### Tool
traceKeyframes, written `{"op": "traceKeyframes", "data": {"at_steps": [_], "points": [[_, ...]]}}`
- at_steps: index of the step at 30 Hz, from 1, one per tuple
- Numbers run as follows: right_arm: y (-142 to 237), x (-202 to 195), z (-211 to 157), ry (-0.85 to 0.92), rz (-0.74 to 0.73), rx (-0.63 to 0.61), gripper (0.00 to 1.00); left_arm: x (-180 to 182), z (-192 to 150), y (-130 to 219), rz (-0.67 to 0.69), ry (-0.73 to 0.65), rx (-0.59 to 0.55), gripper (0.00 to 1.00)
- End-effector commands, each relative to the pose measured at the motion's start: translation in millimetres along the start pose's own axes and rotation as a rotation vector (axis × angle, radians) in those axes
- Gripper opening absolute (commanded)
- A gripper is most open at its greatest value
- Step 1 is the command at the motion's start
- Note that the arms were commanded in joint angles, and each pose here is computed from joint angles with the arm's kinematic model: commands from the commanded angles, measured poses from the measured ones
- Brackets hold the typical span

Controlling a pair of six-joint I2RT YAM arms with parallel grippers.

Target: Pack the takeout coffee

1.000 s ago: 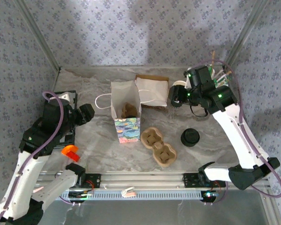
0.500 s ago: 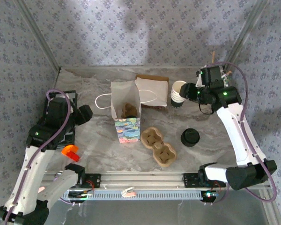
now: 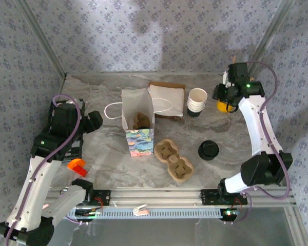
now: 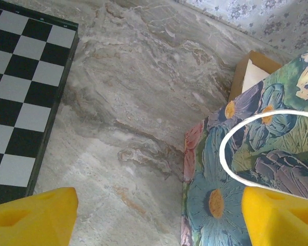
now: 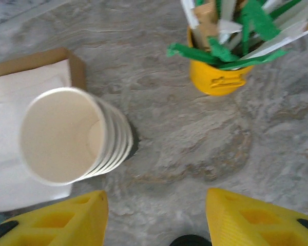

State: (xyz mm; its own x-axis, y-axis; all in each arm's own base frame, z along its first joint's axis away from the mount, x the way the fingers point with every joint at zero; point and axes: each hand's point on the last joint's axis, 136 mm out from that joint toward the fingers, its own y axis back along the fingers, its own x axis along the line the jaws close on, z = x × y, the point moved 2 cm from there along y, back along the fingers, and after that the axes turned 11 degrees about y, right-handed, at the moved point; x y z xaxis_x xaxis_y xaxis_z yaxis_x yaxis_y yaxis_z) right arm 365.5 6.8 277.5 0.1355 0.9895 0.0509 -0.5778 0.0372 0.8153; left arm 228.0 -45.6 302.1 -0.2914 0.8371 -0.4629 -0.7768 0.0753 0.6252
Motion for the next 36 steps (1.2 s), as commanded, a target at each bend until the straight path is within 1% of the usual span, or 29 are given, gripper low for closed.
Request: {"op": "traceKeyframes", "data": {"at_steps": [1,4,7,9,10,15,17,24,30,31,34,36], "points": [[-1.1,-17.0,15.2,0.022,-0.081,-0.020,0.52,-8.2,20.3,10.6,-0.023,-0.017,-0.078,0.83],[-11.7,-29.7,21.1,0.022,-0.133,0.008,0.49,-9.7,21.2,8.6,-0.026,-0.020,-0.079,0.84],[-23.4,-34.9,26.4,0.025,-0.137,0.027,0.45,-10.5,22.6,7.6,-0.026,-0.018,-0.086,0.84],[-29.6,-35.9,31.0,0.043,-0.146,0.029,0.39,-12.1,23.5,6.3,-0.031,-0.017,-0.087,0.85],[-31.7,-36.6,32.8,0.048,-0.152,0.033,0.38,-12.6,23.9,5.3,-0.030,-0.018,-0.087,0.85],[-40.6,-38.9,42.0,0.070,-0.168,0.030,0.37,-15.9,24.7,1.0,-0.036,-0.017,-0.081,0.85],[-41.5,-42.7,47.1,0.081,-0.204,0.029,0.36,-16.8,24.7,-1.3,-0.036,-0.018,-0.079,0.85],[-49.9,-42.2,57.7,0.108,-0.209,0.034,0.33,-18.0,26.4,-2.7,-0.039,-0.009,-0.084,0.85],[-61.2,-37.6,59.7,0.151,-0.192,0.062,0.23,-18.0,27.1,-3.1,-0.036,-0.006,-0.087,0.85],[-60.5,-36.6,61.1,0.154,-0.196,0.059,0.21,-18.0,27.1,-3.1,-0.036,-0.005,-0.086,0.85],[-55.4,-36.3,65.8,0.168,-0.210,0.042,0.13,-18.5,27.1,-3.8,-0.037,-0.003,-0.084,0.86],[-50.9,-38.2,67.4,0.168,-0.223,0.036,0.10,-18.7,27.0,-3.8,-0.037,-0.002,-0.083,0.86]]}}
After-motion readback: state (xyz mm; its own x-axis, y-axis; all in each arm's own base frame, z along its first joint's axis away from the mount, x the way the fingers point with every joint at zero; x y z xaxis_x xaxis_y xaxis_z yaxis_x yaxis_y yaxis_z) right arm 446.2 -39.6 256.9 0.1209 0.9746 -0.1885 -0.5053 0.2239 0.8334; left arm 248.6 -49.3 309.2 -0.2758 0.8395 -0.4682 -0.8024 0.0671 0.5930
